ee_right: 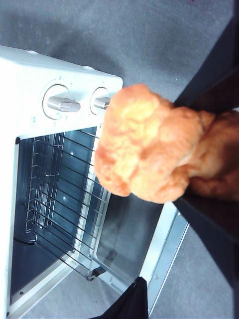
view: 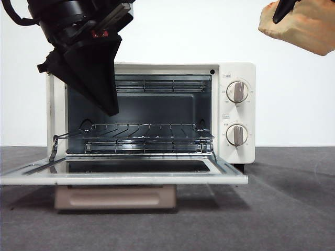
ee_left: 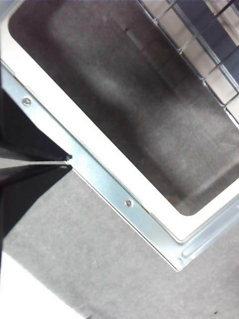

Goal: The left arm flap open the oven, the right arm pick bread and place it into oven, the left arm flap close the oven

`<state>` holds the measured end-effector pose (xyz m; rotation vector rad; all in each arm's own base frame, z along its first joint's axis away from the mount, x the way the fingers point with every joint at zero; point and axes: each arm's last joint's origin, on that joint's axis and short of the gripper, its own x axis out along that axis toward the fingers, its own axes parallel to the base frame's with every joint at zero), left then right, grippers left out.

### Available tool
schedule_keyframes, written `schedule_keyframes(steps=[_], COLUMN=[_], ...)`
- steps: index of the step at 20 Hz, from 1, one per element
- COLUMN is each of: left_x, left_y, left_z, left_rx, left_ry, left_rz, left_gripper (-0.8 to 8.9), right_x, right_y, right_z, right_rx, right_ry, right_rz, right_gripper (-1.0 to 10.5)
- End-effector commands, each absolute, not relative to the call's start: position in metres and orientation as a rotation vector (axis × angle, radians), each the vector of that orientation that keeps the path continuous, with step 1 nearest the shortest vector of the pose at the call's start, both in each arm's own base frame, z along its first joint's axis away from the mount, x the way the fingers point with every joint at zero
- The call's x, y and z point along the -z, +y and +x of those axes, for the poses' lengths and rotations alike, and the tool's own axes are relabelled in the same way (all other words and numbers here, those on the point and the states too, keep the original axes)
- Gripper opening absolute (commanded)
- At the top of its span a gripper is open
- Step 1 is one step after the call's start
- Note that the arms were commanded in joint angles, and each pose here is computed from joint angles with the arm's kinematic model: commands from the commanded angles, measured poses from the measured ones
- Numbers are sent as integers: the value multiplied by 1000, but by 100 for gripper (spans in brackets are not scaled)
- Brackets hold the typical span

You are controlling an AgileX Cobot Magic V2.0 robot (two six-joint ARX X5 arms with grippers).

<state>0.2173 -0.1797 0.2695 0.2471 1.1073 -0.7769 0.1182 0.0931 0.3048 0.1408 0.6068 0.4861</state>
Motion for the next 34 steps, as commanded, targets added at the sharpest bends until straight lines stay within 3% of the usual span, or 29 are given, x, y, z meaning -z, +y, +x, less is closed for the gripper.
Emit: schedule_keyframes(steps=[1, 7, 15, 26, 34], left_x=[-286, -333, -354, -360, -360], left_y=[-175, -129, -80, -66, -66], left_z=[215, 195, 144, 119, 119], left_rx=[775, 692, 574, 579, 579], left_ry=[1030, 845, 772, 717, 717], left_rz=[210, 108, 100, 91, 90], left_gripper=[16, 16, 16, 16, 16], right_x=[-311, -303, -273, -246, -225], right_y=[95, 110, 173, 248, 257], right_z=[118, 132, 184, 269, 288], right_rx=[-510, -588, -734, -606, -470], right_ry=[582, 651, 684, 713, 699], right_rz=[138, 162, 314, 310, 270], right_gripper=[208, 208, 208, 208, 222])
